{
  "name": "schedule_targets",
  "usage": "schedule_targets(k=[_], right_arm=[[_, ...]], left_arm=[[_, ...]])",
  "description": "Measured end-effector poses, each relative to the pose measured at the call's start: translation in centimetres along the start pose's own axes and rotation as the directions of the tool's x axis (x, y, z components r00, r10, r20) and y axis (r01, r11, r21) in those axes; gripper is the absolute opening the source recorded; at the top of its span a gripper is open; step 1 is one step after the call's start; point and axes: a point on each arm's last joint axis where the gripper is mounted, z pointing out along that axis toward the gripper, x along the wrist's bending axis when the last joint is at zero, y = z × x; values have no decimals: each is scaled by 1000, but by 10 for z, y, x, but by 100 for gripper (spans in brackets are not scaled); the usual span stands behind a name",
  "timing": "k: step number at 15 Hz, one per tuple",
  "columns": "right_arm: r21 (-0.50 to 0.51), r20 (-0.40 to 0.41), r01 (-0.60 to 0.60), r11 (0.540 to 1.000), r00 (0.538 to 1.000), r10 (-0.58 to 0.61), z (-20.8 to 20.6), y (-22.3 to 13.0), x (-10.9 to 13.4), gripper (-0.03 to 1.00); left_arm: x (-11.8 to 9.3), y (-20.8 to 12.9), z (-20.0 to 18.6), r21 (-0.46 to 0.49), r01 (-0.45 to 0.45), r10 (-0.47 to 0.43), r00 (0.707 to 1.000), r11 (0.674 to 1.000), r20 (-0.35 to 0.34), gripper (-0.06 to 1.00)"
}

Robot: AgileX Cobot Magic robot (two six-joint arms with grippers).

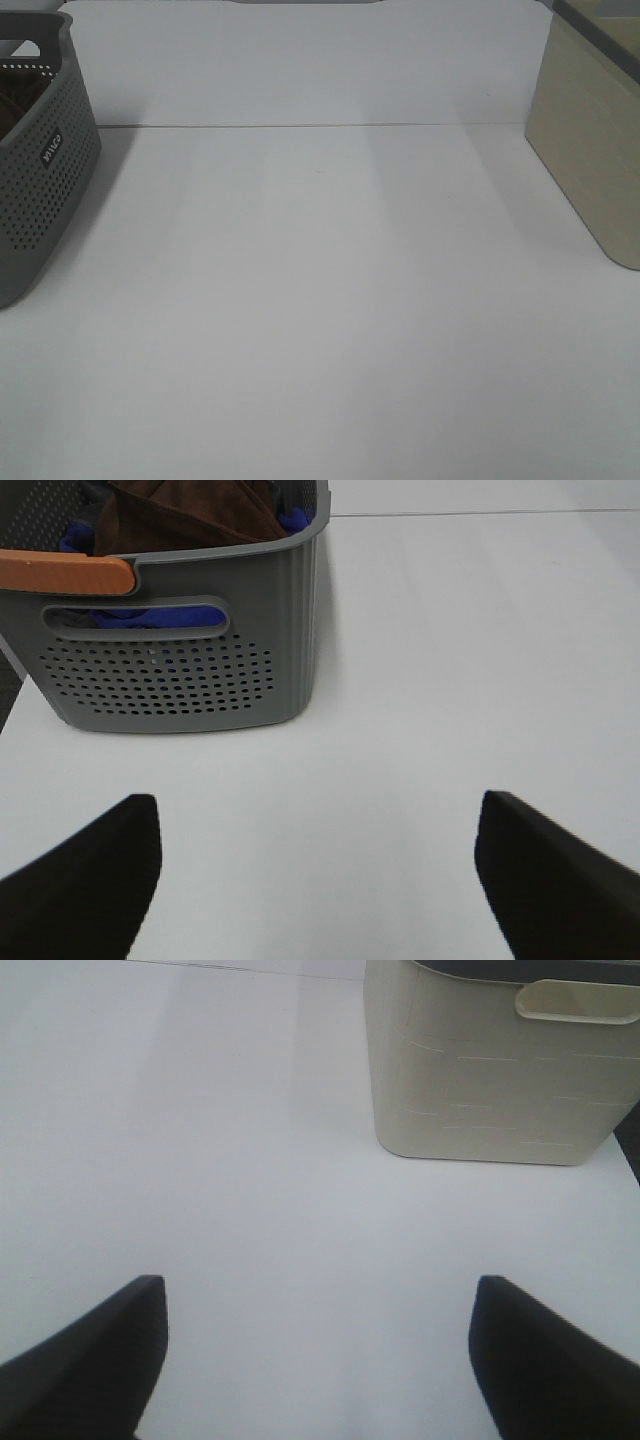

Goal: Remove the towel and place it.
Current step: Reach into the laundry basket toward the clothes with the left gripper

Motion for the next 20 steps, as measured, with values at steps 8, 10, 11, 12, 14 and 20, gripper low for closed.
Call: schedule_targets(k=[8,10,11,12,14,20], right_arm=[[0,0,0,1000,1000,0,0,0,0,79],[0,0,0,1000,1000,0,0,0,0,79],[0,0,0,1000,1000,0,0,0,0,79],[0,0,0,1000,1000,0,0,0,0,79],[0,0,0,1000,1000,0,0,0,0,79],[0,0,0,1000,1000,0,0,0,0,79]], left_arm=[[5,0,0,0,-31,31,998,1000,-53,96],[5,0,0,0,-31,31,998,1000,-54,99],[5,0,0,0,-32,32,998,999,-54,99],[5,0,0,0,-32,32,998,999,-54,99],[5,0,0,0,-32,32,998,999,-55,99],[5,0,0,0,-33,33,998,999,-55,99]])
